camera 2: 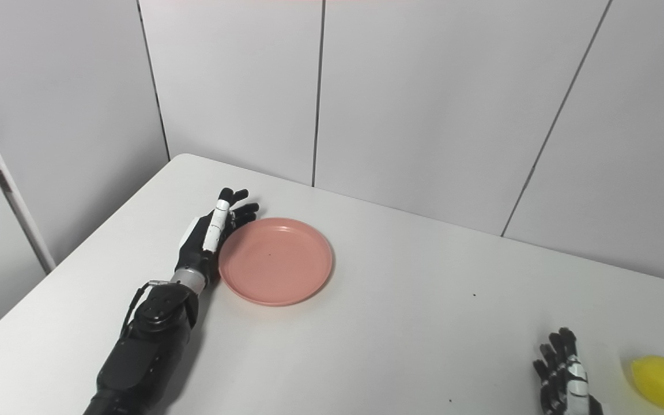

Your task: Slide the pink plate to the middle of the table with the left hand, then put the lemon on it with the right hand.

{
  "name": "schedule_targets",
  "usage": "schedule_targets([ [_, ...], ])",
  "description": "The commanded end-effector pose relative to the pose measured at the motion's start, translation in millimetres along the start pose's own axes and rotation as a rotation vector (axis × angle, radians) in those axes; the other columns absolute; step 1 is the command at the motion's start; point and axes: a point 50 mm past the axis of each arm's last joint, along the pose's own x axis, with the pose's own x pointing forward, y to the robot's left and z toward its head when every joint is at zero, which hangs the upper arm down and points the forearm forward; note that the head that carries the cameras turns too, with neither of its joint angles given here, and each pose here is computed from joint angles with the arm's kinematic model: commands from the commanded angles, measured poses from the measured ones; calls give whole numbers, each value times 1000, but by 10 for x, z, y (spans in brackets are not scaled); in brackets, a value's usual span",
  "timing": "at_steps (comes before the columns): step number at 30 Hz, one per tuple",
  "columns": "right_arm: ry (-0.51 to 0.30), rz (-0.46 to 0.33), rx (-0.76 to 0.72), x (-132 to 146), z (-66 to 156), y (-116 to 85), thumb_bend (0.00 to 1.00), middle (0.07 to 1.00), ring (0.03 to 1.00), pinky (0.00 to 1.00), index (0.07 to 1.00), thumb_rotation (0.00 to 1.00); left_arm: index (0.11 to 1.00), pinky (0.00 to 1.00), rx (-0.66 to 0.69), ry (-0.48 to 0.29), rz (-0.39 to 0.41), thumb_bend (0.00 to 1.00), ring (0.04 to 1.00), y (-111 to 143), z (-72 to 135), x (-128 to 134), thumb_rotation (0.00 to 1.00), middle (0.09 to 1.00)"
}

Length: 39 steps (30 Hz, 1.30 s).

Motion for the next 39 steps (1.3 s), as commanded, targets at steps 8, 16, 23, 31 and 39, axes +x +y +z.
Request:
schedule_targets([
  [8,94,-11,50,-173,-271,98,690,1000,1000,1000,1000,1000,864,924,-22,165,-105,895,858,-415,-473,-165,957,808],
  [16,96,-14,56,-178,-271,100,697,995,997,1000,1000,1000,870,934,-47,147,-115,894,851,-483,-544,-220,949,813],
  [23,96,-12,53,-181,-265,103,697,995,995,1000,1000,1000,862,900,-37,138,-138,917,829,-546,-569,-235,942,794],
  [31,96,-19,58,-186,-263,121,691,993,994,1000,1000,1000,853,884,-20,131,-166,929,818,-627,-565,-241,933,789],
  [39,96,-16,59,-187,-262,129,698,994,995,1000,1000,1000,852,894,0,121,-193,903,822,-689,-521,-224,950,793],
])
